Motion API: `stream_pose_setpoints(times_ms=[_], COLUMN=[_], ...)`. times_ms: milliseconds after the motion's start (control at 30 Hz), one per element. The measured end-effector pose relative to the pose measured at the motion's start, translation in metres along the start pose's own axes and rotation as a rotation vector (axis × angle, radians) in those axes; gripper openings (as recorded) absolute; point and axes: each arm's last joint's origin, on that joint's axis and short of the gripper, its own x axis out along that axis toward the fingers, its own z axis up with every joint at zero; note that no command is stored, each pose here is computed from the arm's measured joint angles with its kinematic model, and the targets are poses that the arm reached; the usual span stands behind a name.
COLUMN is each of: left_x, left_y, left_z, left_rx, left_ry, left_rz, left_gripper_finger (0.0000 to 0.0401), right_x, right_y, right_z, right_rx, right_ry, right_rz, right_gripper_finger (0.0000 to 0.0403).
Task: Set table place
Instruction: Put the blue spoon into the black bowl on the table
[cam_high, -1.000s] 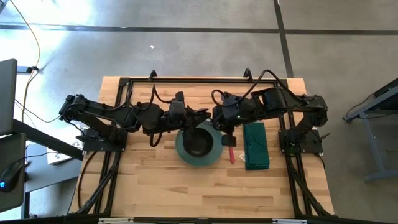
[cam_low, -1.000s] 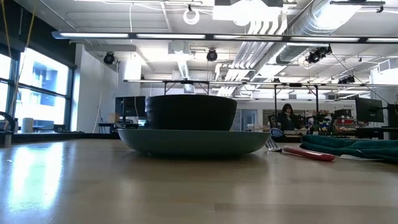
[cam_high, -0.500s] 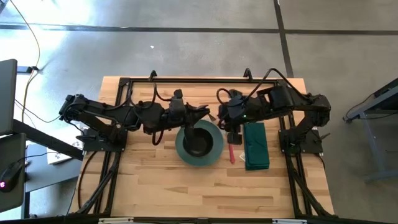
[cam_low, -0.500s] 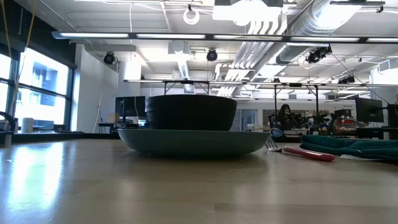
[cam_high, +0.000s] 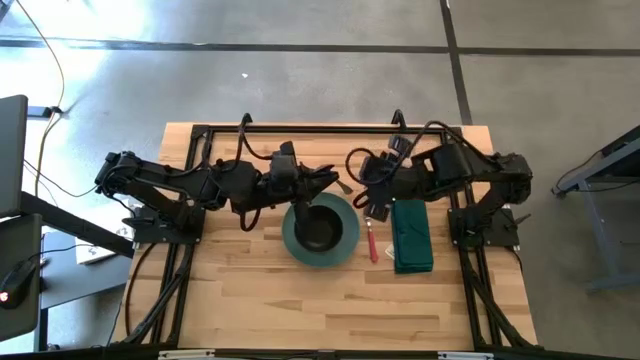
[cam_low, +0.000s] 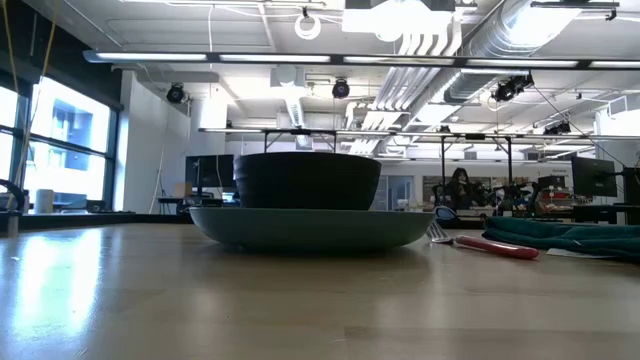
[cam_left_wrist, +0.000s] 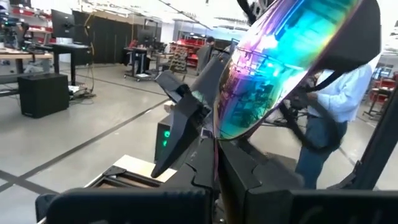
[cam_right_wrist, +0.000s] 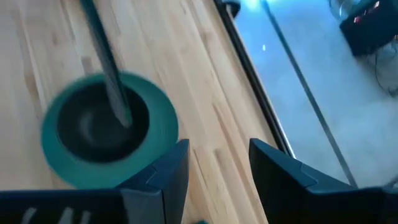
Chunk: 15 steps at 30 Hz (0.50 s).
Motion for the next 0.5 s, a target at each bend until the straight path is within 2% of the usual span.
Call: stream_pose_setpoints(times_ms=[133,267,400,500], left_x=[0.0,0.0,0.0,0.0], left_y=[0.0,-0.001,-0.001,-0.001], left_z=[0.0,0.0,0.0,0.0], left_rx=[-0.004,-0.004,-0.004,-0.006], left_ry=[0.001,0.005,0.007,0.007], left_rz=[-0.004,-0.029,-0.046,-0.046], left_gripper_finger=[0.0,0.0,0.0,0.0], right_x=[-0.015,-0.029,-0.031,-0.024], right_y=[0.0,-0.011,-0.016,-0.013], right_z=[-0.002,-0.023,-0.061,-0.089], right_rx=[0.028,0.107,0.232,0.315], right_ry=[-0.131,-0.233,-0.37,-0.527], right_rz=[-0.008,0.011,0.12,0.265], right_gripper_finger=[0.0158,0.0158,0.0158,0.0158])
